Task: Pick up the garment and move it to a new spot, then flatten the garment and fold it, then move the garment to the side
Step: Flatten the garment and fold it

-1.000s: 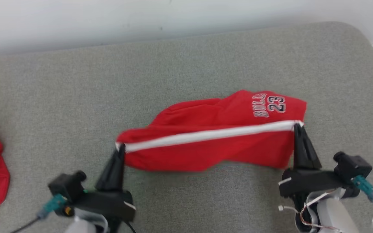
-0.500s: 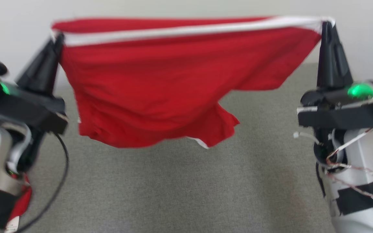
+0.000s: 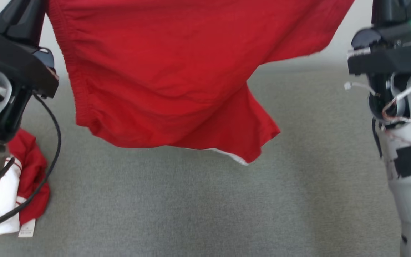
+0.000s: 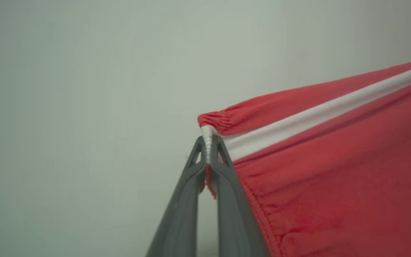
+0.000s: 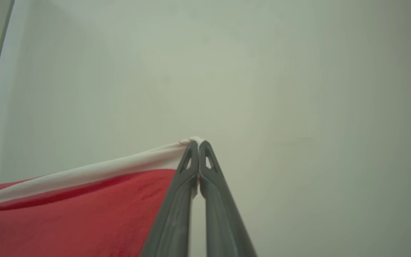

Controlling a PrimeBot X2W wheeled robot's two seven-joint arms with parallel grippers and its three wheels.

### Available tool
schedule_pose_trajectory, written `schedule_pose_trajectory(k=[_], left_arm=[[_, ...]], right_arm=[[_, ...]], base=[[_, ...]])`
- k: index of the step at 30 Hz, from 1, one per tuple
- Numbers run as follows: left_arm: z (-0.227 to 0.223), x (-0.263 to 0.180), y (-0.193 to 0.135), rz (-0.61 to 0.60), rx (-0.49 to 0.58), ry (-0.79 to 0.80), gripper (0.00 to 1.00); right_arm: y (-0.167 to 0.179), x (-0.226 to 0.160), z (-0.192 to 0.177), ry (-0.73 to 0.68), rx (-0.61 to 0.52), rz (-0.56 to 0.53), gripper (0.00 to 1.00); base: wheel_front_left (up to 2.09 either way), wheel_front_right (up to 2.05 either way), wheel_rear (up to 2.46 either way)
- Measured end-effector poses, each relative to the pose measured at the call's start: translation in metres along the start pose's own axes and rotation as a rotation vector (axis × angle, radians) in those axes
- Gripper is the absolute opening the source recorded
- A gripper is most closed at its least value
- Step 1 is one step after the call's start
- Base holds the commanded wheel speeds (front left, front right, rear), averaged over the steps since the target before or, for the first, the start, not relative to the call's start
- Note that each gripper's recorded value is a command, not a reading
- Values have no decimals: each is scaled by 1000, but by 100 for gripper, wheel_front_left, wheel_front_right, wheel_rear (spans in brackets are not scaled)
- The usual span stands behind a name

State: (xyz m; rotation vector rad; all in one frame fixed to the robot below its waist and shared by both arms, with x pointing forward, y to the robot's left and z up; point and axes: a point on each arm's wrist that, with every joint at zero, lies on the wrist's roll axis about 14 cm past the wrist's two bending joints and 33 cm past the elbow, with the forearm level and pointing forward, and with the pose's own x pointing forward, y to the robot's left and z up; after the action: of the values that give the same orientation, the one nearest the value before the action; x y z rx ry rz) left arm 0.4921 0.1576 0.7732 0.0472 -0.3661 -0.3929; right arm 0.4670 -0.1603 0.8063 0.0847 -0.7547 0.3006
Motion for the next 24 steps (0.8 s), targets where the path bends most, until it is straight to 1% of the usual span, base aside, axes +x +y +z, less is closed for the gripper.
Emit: schedule_pose_trajectory(k=[3,5,6,9,12,14,16,18,19,22,23,24], left_arm=[[-36,13,5,9,-42,94,0],[-56,25,11,20,-61,131,0],[-63,33,14,29,-74,134,0],[-61,65,24,45,-54,53,0],[-53,98,28,40,-36,-76,0],[-65,113,30,46,-58,-117,0],[-104,120,30,52,-88,-71,0],[-152,118,29,65,-131,5,0],[-178,113,28,77,-172,49,0],[-260,81,22,123,-258,211,0],[-284,68,14,134,-297,261,0],[-307,52,2,126,-323,326,0]], right_arm=[[3,21,-29,57,-25,35,0],[1,36,-50,87,-33,42,0],[1,43,-61,102,-54,51,0],[-19,68,-83,102,-91,21,0],[-41,91,-96,76,-144,-12,0],[-52,97,-114,89,-182,-20,0],[-64,90,-146,138,-170,-49,0],[-67,79,-176,188,-168,-47,0],[-65,69,-196,229,-162,-39,0],[-58,15,-257,384,-156,-4,0],[-62,-6,-270,431,-169,-1,0],[-69,-24,-278,464,-147,-34,0]], base=[[0,0,0],[0,0,0],[0,0,0],[0,0,0],[0,0,0],[0,0,0],[0,0,0],[0,0,0],[0,0,0],[0,0,0],[0,0,0],[0,0,0]])
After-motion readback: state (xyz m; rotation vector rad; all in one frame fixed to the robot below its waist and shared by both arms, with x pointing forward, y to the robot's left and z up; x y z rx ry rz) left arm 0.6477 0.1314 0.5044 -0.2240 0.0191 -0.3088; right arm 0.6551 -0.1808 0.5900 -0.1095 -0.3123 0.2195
